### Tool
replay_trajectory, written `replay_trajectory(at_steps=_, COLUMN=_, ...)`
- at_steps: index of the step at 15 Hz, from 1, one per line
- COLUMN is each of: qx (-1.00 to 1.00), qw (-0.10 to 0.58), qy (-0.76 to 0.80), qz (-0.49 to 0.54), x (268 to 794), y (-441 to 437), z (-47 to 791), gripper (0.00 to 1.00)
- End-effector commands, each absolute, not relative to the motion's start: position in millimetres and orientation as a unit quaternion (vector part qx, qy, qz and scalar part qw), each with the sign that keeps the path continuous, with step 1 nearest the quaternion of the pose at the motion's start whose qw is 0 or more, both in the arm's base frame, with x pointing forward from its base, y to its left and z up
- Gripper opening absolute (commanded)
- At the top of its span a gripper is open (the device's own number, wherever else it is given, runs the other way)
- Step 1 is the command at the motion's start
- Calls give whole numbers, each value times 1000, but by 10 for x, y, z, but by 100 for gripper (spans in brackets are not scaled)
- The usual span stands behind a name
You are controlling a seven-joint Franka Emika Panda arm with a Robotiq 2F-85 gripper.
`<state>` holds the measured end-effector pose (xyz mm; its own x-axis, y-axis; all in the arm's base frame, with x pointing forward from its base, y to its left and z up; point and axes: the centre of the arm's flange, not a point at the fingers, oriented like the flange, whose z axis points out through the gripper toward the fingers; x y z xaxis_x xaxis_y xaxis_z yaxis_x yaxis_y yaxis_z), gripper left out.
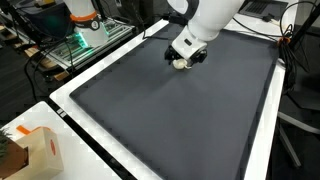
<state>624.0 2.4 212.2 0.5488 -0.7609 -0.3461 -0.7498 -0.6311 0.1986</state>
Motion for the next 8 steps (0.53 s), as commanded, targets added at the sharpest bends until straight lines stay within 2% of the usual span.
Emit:
replay_trajectory(at_steps=1, qx=886, qw=74, qy=-412, qz=-199, x=6375, y=255, z=2119, gripper=100)
replay_trajectory(at_steps=8, qx=909, qw=190, qy=-336, qz=-157, x=6369, y=800, z=2191, gripper=100)
